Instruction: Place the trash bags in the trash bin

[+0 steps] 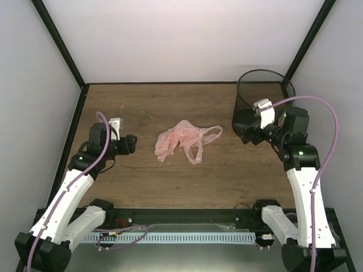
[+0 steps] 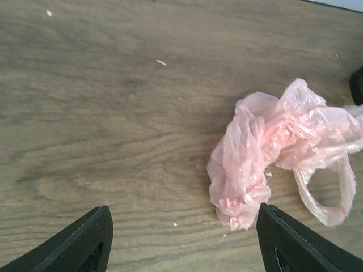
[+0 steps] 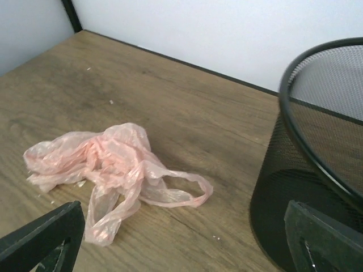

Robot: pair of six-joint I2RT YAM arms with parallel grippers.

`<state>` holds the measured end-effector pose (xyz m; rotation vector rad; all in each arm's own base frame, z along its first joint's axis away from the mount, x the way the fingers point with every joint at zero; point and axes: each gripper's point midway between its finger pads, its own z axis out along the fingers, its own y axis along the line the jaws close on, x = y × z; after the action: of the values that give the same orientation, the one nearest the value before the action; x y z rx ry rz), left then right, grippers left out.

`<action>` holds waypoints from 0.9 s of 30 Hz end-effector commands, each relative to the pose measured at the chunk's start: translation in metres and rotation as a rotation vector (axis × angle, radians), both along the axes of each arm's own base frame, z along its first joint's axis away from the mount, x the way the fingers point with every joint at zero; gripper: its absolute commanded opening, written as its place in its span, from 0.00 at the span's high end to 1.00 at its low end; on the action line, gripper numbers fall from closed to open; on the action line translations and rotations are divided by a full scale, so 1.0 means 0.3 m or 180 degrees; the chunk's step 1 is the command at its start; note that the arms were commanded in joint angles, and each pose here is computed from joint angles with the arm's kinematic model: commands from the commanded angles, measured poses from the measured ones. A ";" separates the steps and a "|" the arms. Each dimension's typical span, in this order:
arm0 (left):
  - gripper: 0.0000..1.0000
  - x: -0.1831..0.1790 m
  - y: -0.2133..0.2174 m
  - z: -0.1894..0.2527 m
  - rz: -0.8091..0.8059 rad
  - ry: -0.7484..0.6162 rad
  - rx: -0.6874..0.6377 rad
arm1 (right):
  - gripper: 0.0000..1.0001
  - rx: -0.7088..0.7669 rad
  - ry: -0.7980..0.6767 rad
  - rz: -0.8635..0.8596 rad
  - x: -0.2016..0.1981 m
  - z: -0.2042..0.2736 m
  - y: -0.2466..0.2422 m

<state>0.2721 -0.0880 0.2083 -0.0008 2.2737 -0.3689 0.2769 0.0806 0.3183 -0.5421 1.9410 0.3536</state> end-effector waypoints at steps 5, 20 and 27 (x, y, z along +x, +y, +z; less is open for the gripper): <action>0.30 -0.043 -0.140 -0.055 -0.0529 0.0245 -0.0506 | 0.00 -0.0148 -0.0167 0.0993 -0.158 -0.031 0.109; 0.26 -0.120 -0.337 -0.109 -0.0960 0.0502 -0.0529 | 0.09 -0.0507 0.0367 0.1991 -0.173 -0.299 0.411; 0.25 -0.073 -0.375 -0.128 -0.0967 0.0549 -0.0394 | 0.24 -0.0724 0.0612 0.1566 -0.025 -0.403 0.424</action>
<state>0.2356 -0.1934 0.1541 0.2704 2.4830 -0.6930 0.2348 0.2107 0.1888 -1.2807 2.0197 0.6667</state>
